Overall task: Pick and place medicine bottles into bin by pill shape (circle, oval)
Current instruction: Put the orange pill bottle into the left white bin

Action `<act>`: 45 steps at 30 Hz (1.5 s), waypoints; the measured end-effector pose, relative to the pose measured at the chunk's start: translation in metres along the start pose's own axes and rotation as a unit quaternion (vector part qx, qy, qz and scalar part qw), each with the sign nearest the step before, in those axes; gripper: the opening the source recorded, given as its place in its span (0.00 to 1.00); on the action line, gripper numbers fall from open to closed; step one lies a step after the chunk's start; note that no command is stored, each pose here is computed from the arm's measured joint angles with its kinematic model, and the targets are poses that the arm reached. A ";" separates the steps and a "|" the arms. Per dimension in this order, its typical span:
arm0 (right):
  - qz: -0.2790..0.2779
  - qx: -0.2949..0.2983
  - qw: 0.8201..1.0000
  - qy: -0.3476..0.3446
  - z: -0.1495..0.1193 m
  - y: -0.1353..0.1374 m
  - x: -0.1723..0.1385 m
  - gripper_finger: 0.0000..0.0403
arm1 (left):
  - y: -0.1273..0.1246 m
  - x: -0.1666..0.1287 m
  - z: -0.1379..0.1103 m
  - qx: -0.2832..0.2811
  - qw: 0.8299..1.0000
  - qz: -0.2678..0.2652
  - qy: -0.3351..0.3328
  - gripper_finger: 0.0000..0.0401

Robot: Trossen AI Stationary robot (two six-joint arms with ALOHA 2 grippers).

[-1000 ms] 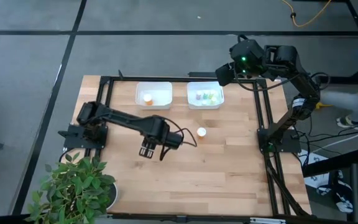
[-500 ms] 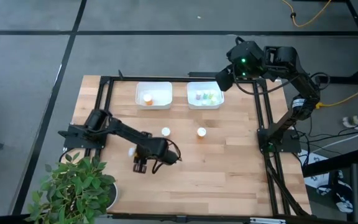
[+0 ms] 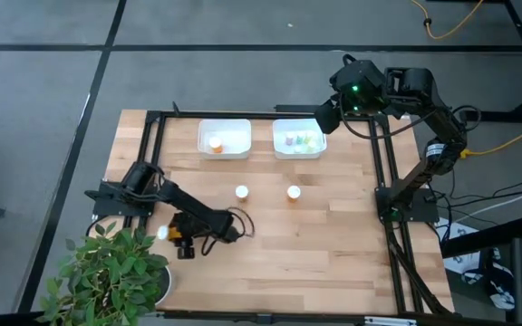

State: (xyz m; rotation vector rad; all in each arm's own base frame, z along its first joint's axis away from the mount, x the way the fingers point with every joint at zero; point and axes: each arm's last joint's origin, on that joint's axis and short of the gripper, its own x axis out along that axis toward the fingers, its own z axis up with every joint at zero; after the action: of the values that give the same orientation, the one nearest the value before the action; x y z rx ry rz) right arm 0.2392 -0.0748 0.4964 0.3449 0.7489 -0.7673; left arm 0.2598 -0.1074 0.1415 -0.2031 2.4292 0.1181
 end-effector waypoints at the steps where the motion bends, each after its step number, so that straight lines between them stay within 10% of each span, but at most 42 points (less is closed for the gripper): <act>1: 0.000 0.000 1.000 0.000 0.000 0.000 0.000 0.56 | 0.001 0.005 -0.001 -0.003 1.000 0.004 0.008 0.41; 45: 0.000 -0.027 1.000 0.000 0.000 0.000 0.000 0.56 | 0.005 0.027 0.001 -0.035 0.997 -0.045 0.055 0.57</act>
State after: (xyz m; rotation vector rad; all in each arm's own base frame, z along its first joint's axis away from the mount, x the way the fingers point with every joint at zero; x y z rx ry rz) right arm 0.2393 -0.0749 0.4963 0.2969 0.7683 -0.7464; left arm 0.2390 -0.1051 0.1234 -0.3578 2.5229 0.1560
